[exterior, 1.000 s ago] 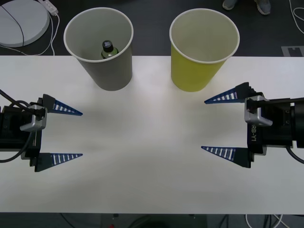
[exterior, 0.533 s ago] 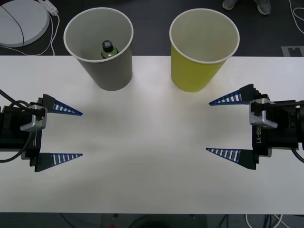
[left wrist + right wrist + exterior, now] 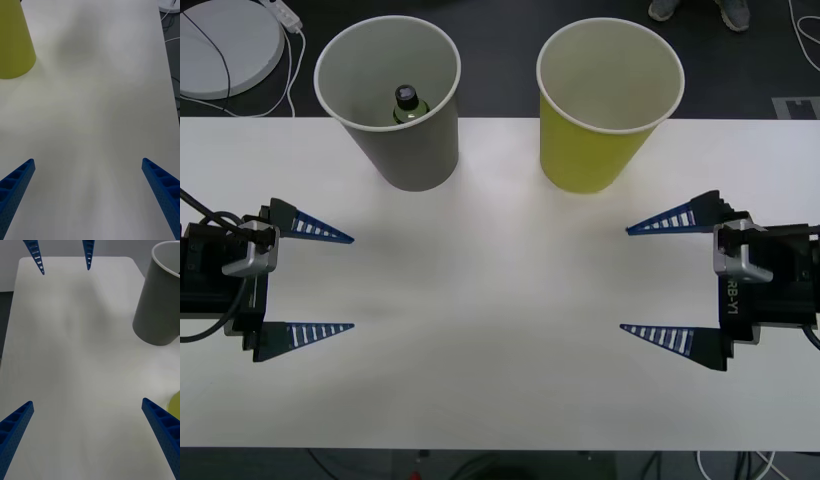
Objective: Put the can into the green bin and the plastic bottle into the gray bin
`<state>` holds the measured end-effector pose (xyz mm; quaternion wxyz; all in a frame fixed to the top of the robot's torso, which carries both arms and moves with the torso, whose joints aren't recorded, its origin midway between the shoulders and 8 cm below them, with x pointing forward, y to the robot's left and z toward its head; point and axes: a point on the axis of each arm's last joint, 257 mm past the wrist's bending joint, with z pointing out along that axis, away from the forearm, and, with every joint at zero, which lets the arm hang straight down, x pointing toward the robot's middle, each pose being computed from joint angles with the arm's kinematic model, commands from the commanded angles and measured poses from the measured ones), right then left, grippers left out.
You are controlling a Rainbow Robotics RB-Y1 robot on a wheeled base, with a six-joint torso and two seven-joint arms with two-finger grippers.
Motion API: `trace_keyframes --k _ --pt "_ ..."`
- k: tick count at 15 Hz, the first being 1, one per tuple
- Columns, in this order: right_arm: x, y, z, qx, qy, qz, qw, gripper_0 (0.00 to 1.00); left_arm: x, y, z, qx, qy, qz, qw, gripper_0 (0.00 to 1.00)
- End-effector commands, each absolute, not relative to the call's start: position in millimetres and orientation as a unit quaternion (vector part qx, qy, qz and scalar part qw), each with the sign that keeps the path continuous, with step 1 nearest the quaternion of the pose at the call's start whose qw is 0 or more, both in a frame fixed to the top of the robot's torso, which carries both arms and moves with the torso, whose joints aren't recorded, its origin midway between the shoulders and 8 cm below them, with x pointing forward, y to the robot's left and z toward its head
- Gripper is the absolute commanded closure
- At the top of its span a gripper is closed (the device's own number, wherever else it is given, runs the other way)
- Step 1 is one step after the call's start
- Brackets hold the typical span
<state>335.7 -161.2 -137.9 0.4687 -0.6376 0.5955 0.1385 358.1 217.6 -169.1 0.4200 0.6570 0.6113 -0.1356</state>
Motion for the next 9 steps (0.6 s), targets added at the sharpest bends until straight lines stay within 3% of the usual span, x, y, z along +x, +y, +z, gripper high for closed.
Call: trace_keyframes --k 1,9 --pt "332.5 -163.2 -141.5 -0.633 0.604 0.145 0.462 0.00 358.1 217.6 -169.1 0.657 0.611 -0.136 0.420 0.00" --pt "328.6 -164.7 -146.9 -0.627 0.613 0.153 0.456 0.00 358.1 217.6 -169.1 0.657 0.611 -0.136 0.420 0.00"
